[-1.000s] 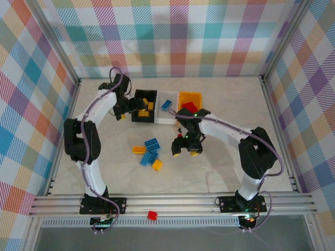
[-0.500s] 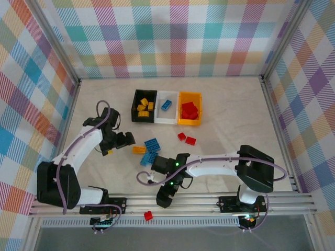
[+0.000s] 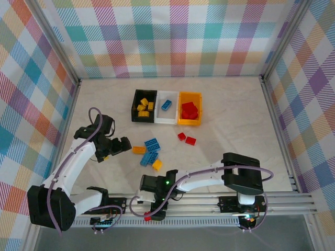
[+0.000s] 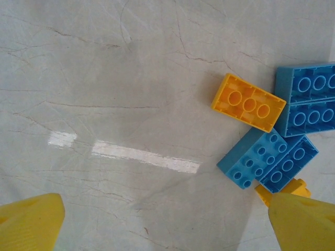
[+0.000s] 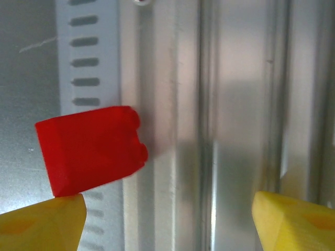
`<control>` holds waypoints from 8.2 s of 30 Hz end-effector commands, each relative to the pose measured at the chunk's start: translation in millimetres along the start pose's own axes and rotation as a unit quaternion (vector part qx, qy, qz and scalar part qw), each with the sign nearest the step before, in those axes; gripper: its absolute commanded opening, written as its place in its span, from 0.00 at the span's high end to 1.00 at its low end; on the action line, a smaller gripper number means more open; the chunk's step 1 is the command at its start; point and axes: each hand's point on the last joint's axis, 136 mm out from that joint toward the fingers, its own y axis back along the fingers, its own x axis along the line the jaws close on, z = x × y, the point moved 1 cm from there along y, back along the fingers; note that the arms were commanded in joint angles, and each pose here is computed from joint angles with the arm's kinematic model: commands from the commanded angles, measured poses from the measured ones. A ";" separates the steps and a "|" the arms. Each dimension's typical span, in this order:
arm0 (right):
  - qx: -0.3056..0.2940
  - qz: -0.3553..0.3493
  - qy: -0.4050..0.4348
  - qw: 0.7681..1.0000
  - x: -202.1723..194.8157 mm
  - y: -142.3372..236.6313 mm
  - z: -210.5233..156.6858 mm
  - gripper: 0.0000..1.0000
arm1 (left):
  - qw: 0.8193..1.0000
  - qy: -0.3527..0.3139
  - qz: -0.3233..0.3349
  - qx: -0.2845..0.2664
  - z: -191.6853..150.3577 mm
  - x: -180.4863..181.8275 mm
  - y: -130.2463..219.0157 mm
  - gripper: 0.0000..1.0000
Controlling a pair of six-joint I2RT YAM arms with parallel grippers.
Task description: Sort the legos into containers by color
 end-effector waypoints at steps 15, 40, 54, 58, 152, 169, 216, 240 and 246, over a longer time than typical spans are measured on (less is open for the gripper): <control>-0.034 -0.082 -0.073 0.993 -33.7 -7.1 37.6 0.17 | 1.000 0.011 0.010 0.005 -7.8 8.7 3.9 0.00; -0.008 -0.021 -0.022 1.000 -3.1 -34.0 58.5 0.22 | 1.000 0.012 0.012 0.003 -7.0 9.6 4.9 0.00; 0.001 -0.027 -0.054 0.998 -31.6 -35.8 48.8 0.60 | 1.000 0.019 0.018 0.010 -4.6 12.4 0.5 0.00; -0.004 -0.032 -0.059 0.998 -38.8 -36.4 49.7 0.64 | 0.999 0.021 0.020 0.016 -4.3 12.9 -2.7 0.00; -0.158 -0.159 -0.568 0.792 -288.1 212.8 -104.9 0.35 | 0.972 -0.155 0.035 0.172 12.4 -68.7 -118.9 0.16; -0.161 -0.157 -0.579 0.784 -278.6 208.3 -112.2 0.35 | 0.973 -0.143 0.043 0.173 7.0 -61.7 -121.5 0.28; -0.306 -0.325 -0.486 0.751 -252.7 274.3 -138.6 0.15 | 0.998 -0.042 -0.038 -0.014 250.3 -183.0 -110.4 0.38; -0.189 -0.152 -0.575 0.782 -241.5 228.2 -125.4 0.02 | 0.995 -0.069 -0.064 -0.039 248.1 -190.2 -53.7 0.17; -0.084 -0.104 -0.624 0.770 -243.7 195.2 -138.6 0.07 | 0.993 -0.079 -0.069 -0.049 213.1 -172.3 -20.5 0.15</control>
